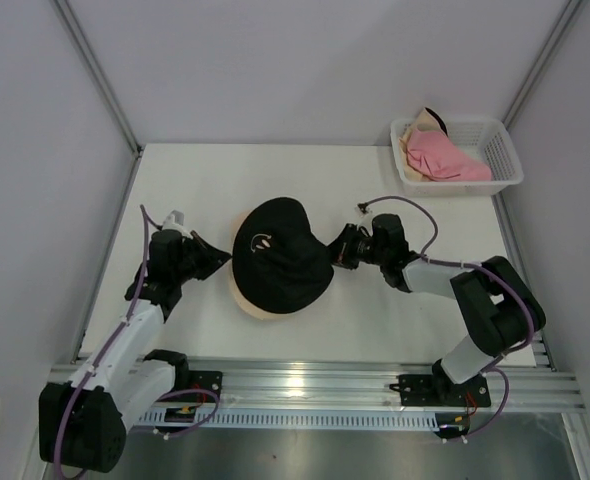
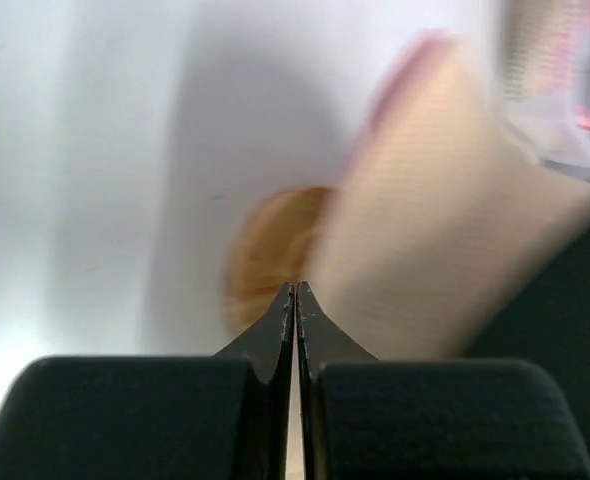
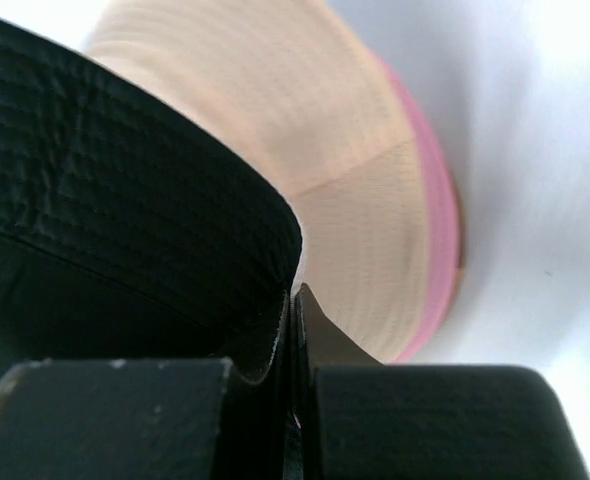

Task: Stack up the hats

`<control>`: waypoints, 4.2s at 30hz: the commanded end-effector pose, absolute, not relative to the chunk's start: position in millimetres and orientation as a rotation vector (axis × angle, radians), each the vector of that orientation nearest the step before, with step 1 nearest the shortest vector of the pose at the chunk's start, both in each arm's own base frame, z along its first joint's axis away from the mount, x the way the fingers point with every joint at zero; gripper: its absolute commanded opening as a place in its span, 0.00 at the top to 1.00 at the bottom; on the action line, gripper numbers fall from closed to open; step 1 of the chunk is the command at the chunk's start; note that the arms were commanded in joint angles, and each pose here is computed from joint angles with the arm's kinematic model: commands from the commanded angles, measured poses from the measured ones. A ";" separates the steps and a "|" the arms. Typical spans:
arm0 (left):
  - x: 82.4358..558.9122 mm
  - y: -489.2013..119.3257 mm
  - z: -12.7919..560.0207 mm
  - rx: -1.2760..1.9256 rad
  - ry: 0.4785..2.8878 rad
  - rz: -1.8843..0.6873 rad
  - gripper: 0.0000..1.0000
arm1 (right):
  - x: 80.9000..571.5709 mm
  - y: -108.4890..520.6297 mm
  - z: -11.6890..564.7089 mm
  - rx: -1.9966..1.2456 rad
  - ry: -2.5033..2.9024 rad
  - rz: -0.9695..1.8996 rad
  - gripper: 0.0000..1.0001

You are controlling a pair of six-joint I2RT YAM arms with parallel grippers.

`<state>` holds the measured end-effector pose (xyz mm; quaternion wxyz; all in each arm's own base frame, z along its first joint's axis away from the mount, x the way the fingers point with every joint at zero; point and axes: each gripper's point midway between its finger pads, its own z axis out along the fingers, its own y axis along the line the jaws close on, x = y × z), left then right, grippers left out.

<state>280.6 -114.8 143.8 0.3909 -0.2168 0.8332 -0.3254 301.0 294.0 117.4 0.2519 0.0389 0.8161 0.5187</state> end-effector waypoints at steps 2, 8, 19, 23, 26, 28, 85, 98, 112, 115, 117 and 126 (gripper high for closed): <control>262.2 -79.8 80.5 -0.687 2.267 -0.544 0.99 | 297.9 284.8 74.7 0.117 2.364 1.263 1.00; 256.2 -76.9 82.1 -0.648 2.250 -0.528 0.99 | 300.9 275.8 106.1 0.033 2.278 1.202 0.87; 251.5 -54.8 172.6 -0.505 2.125 -0.405 0.78 | 292.3 254.5 169.7 -0.005 2.231 1.043 0.33; 254.4 -74.8 228.3 -0.258 2.047 -0.522 0.45 | 295.9 240.7 182.0 -0.028 2.221 0.935 0.27; 265.0 -107.3 272.3 0.035 1.929 -0.667 0.23 | 302.0 237.0 193.3 -0.036 2.179 0.918 0.26; 275.3 -127.6 295.6 0.204 1.880 -0.754 0.17 | 307.2 233.3 195.9 -0.019 2.169 0.913 0.26; 303.0 -136.4 192.6 -0.209 2.126 -0.883 0.99 | 257.5 232.8 184.3 0.313 1.920 1.306 0.29; 277.9 -127.6 162.4 -0.289 2.109 -0.865 0.99 | 274.2 244.3 151.7 0.350 1.974 1.268 0.34; 269.8 -126.3 163.5 -0.291 2.064 -0.869 0.99 | 281.1 258.7 174.5 0.360 1.830 1.433 0.37; 268.4 -126.3 158.5 -0.298 2.073 -0.864 0.99 | 283.3 259.0 169.3 0.386 1.837 1.430 0.37; 267.5 -126.3 156.8 -0.298 2.078 -0.860 0.99 | 283.4 259.8 166.2 0.414 1.848 1.442 0.36; 265.1 -126.7 155.9 -0.296 2.075 -0.849 0.99 | 272.3 263.3 161.8 0.542 1.800 1.531 0.29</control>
